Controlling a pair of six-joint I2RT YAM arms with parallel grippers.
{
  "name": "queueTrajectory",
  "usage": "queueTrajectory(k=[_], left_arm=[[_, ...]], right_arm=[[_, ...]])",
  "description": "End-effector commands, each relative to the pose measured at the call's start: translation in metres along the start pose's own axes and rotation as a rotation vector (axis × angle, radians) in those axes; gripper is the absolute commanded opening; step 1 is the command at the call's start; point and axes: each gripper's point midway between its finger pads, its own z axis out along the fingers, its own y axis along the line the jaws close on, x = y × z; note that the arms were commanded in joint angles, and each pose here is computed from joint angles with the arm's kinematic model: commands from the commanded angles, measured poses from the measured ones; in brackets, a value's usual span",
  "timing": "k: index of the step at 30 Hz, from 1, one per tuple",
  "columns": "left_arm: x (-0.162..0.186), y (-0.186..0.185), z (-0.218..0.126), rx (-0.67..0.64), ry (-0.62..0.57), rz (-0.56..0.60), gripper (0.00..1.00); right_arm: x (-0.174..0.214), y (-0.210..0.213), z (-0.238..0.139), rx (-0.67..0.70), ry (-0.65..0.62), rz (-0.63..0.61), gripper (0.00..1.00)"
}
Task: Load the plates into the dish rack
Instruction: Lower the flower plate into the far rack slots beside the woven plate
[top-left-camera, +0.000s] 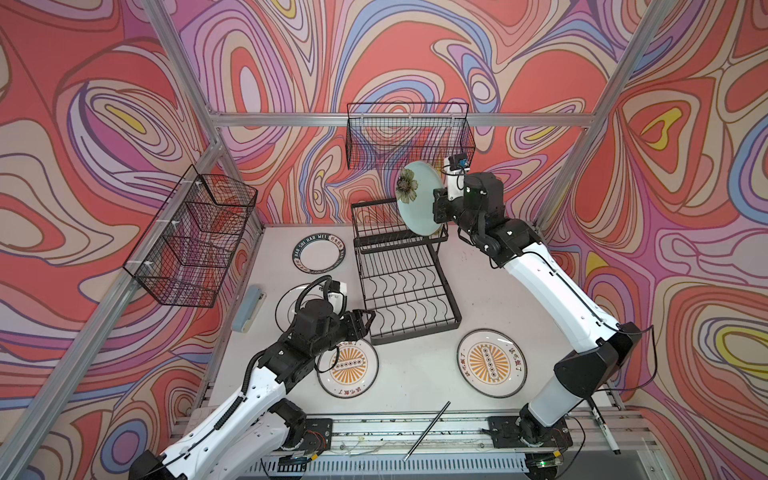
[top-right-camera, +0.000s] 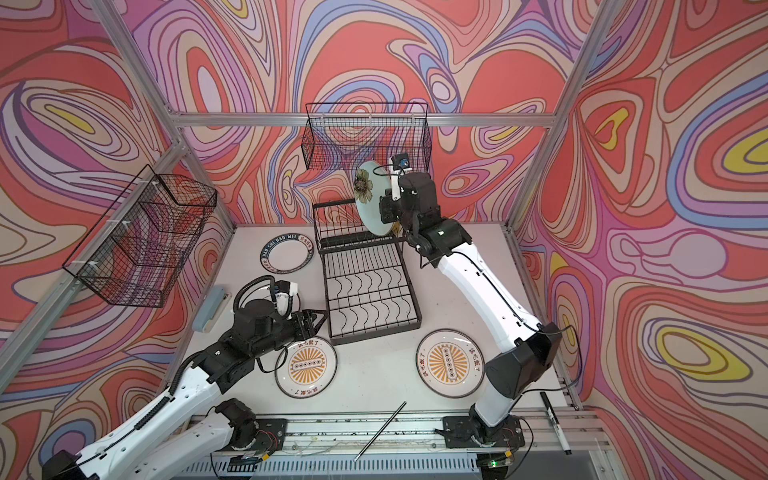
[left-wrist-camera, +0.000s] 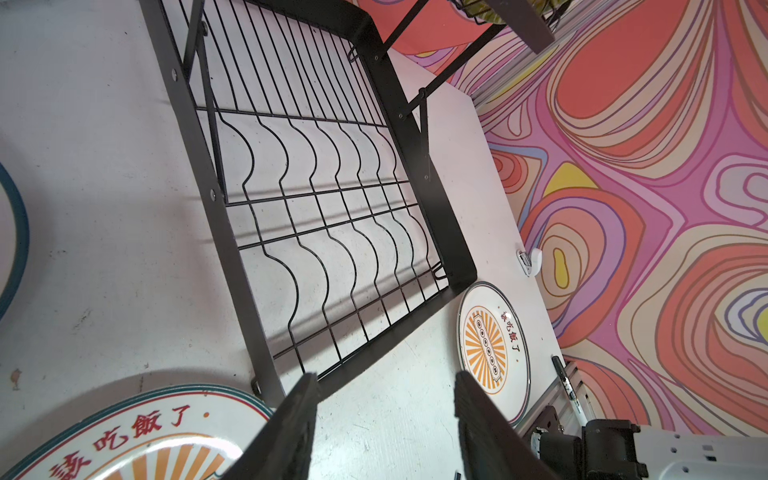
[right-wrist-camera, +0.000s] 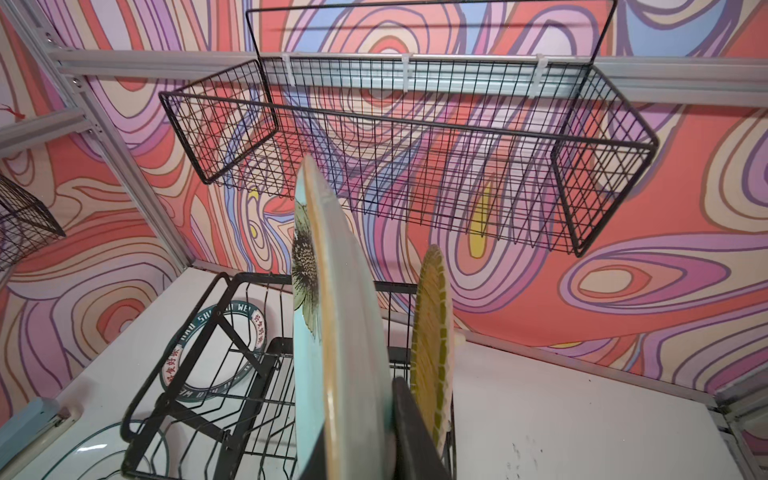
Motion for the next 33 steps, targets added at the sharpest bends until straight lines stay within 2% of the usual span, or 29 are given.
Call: queueTrajectory(k=[1,20,33], left_arm=[[-0.007,-0.006,-0.003,0.002,-0.012,0.014,0.56],[-0.007,-0.007,-0.002,0.009,-0.013,0.003,0.56],[-0.007,-0.009,-0.005,0.017,-0.014,-0.001,0.56]], right_arm=[[-0.063,-0.007,-0.023,0.034,-0.195,0.028,0.0],[-0.061,-0.019,-0.014,0.16,-0.206,-0.001,0.0],[-0.053,-0.011,-0.004,0.246,-0.204,-0.045,0.0]])
